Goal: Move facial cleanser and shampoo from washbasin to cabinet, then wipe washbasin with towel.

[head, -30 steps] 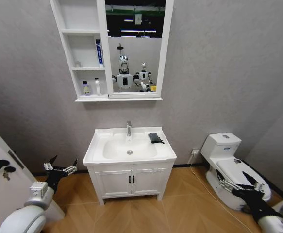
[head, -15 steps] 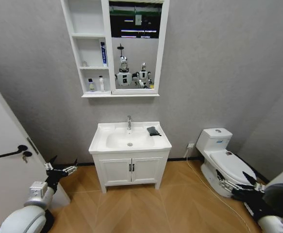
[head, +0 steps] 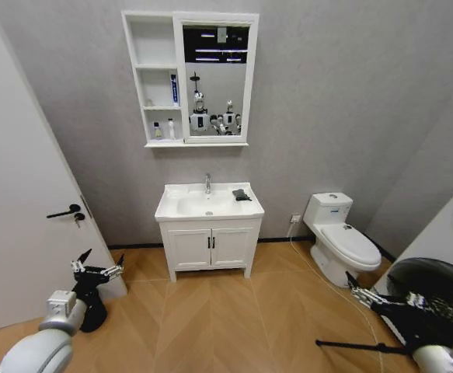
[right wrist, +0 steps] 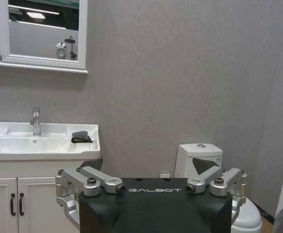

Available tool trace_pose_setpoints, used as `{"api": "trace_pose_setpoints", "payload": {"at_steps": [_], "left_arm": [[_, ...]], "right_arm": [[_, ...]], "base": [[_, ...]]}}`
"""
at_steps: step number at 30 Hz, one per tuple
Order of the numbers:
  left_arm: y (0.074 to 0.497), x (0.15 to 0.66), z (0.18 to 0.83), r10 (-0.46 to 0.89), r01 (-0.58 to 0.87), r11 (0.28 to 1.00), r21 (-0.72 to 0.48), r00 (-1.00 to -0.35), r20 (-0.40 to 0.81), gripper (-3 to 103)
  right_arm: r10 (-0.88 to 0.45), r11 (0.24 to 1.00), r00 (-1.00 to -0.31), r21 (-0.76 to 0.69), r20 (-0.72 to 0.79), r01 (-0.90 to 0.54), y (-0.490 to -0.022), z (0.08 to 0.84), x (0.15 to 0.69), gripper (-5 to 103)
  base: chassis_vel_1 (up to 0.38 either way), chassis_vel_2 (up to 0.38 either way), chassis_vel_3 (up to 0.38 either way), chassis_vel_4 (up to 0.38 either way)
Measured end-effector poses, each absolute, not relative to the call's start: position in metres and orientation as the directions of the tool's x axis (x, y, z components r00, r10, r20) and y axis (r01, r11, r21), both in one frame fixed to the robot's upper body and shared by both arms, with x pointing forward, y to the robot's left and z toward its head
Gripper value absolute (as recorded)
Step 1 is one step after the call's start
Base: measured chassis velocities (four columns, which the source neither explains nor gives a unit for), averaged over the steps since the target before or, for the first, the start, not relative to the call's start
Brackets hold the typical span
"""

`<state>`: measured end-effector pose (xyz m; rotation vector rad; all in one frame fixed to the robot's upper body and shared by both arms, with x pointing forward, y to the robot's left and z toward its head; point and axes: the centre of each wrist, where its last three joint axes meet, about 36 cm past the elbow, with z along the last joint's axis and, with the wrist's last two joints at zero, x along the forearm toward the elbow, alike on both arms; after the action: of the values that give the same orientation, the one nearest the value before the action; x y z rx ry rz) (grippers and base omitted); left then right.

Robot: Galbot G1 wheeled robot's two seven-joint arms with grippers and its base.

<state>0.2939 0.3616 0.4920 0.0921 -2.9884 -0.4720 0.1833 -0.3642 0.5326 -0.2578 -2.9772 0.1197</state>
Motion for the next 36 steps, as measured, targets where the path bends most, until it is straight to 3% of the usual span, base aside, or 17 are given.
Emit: {"api": "trace_pose_setpoints", "payload": {"at_steps": [36], "left_arm": [[0.3616,0.2939,0.4919,-0.078,-0.042,0.95,0.31,-0.992,0.104,100]], "right_arm": [[0.177,0.982,-0.974,-0.092,0.143,0.165,-0.3642,0.5326,0.1833,100]], "base": [[0.008,0.018,0.017,0.016]]}}
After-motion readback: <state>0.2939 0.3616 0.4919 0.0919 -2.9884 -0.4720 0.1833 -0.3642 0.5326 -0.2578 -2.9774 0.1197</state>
